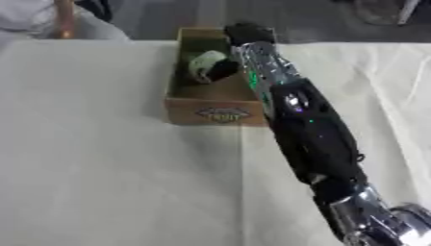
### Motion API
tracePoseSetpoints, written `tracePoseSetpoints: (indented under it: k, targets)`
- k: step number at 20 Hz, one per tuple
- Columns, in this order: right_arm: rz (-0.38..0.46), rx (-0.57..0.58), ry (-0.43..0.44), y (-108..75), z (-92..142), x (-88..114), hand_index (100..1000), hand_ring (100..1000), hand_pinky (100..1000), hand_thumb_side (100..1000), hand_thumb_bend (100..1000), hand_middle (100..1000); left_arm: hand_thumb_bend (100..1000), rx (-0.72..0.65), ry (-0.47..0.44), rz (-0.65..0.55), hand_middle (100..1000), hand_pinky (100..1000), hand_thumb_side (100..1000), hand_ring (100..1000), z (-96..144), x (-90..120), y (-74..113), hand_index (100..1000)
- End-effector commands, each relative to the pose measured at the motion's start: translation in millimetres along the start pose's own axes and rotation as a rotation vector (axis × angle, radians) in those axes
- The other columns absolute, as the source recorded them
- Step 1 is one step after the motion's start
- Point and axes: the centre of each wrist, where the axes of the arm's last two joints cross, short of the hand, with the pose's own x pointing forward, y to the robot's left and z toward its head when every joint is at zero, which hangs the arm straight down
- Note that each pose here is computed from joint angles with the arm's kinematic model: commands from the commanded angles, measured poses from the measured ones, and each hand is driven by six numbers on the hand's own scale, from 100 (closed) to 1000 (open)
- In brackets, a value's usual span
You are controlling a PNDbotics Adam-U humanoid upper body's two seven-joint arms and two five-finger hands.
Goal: Pick up objects on the table and place them in the box.
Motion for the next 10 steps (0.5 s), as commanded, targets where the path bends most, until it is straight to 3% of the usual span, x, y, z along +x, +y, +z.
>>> tracePoseSetpoints:
  k: [1, 4, 5, 7, 8, 9, 10]
  targets:
    - [-0.011, -0.101, -0.021, -30.9, 7, -4, 982, 940, 879, 712, 507, 725, 100, 0.0, -0.02, -0.017, 614, 583, 1000, 681, -3, 4, 6.9, 876]
    - [-0.014, -0.161, -0.044, -43.9, 14, -9, 976, 935, 878, 724, 476, 709, 100, 0.003, -0.017, -0.018, 613, 583, 1000, 681, -2, 4, 7.5, 876]
    - [-0.016, -0.189, -0.055, -49.1, 17, -12, 955, 923, 873, 748, 406, 669, 100, 0.005, -0.015, -0.018, 613, 583, 1000, 681, -2, 3, 7.7, 876]
    - [-0.022, -0.253, -0.076, -57.4, 23, -18, 953, 923, 873, 750, 399, 664, 100, 0.008, -0.012, -0.018, 613, 583, 1000, 681, -1, 3, 8.1, 876]
    - [-0.024, -0.282, -0.087, -60.3, 26, -20, 924, 919, 874, 758, 295, 611, 100, 0.009, -0.009, -0.018, 611, 582, 1000, 679, -1, 3, 8.2, 874]
    - [-0.022, -0.313, -0.102, -62.7, 30, -23, 924, 919, 874, 758, 295, 611, 100, 0.011, -0.005, -0.018, 611, 582, 1000, 679, 0, 2, 8.2, 874]
    - [-0.026, -0.342, -0.114, -64.3, 33, -26, 898, 913, 872, 750, 179, 589, 100, 0.012, -0.003, -0.018, 610, 581, 1000, 678, 0, 2, 8.3, 874]
